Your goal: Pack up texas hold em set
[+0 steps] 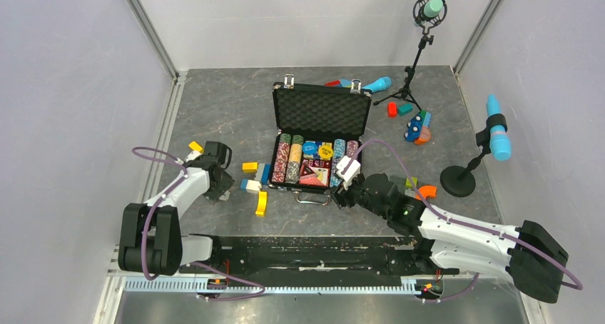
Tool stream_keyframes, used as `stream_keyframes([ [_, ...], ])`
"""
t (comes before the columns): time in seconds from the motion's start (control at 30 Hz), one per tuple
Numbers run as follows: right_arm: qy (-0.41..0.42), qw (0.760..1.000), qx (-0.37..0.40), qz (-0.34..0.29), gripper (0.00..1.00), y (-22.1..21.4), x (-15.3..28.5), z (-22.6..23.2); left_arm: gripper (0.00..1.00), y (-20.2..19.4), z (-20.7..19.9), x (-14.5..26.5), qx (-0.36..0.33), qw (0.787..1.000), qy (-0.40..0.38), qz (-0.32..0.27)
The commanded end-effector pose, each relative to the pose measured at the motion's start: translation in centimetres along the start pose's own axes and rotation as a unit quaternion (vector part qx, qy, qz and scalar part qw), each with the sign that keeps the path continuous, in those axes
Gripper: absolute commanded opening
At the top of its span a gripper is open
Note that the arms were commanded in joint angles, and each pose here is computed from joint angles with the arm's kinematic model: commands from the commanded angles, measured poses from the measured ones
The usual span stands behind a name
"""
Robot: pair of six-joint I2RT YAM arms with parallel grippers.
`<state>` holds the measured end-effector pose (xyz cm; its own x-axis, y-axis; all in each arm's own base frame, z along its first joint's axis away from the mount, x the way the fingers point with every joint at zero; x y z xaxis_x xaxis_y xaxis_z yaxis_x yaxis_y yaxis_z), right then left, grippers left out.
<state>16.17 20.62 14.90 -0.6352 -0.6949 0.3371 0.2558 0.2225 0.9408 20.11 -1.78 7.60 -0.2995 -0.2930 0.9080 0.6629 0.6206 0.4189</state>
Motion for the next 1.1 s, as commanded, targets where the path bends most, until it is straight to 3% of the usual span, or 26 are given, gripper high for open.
stream_keyframes([
  [0.0,-0.007,1.0,0.001,-0.013,0.61,0.2,0.2,-0.2,0.57,-1.4,-0.6,-1.0,-0.008,1.0,-0.009,0.029],
  [0.23,-0.009,1.0,0.002,-0.012,0.61,0.1,0.2,-0.2,0.47,-1.4,-1.3,-0.7,-0.016,0.999,-0.016,0.025],
  [0.53,-0.016,1.0,-0.003,-0.02,0.62,0.5,0.2,-0.3,0.46,-0.4,-1.2,1.6,-0.014,0.999,-0.039,0.003],
  [0.6,-0.027,0.999,-0.012,-0.026,0.68,0.7,0.3,-0.5,0.46,0.0,-1.1,2.5,-0.012,0.999,-0.048,-0.005],
  [0.93,-0.109,0.986,-0.097,-0.076,0.77,2.7,1.1,-1.7,0.46,1.3,-1.0,7.1,-0.003,0.994,-0.106,-0.031],
  [1.03,-0.144,0.98,-0.112,-0.081,0.86,3.6,1.6,-2.5,0.46,1.5,-0.9,8.4,0.002,0.991,-0.127,-0.035],
  [1.07,-0.162,0.976,-0.125,-0.082,0.95,3.9,1.9,-2.8,0.46,1.5,-1.0,8.9,0.003,0.99,-0.136,-0.035],
])
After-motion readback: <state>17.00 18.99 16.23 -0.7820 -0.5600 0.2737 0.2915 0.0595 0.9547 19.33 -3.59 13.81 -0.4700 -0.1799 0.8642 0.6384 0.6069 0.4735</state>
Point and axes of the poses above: each gripper's point midway between its finger pads, its own x axis back along the fingers, its own z axis along the line the jaws close on, y = z × x, the point moved 7 cm from there along x, back along the fingers, and after that the axes turned 9 degrees about -x, right-handed, at the moved point
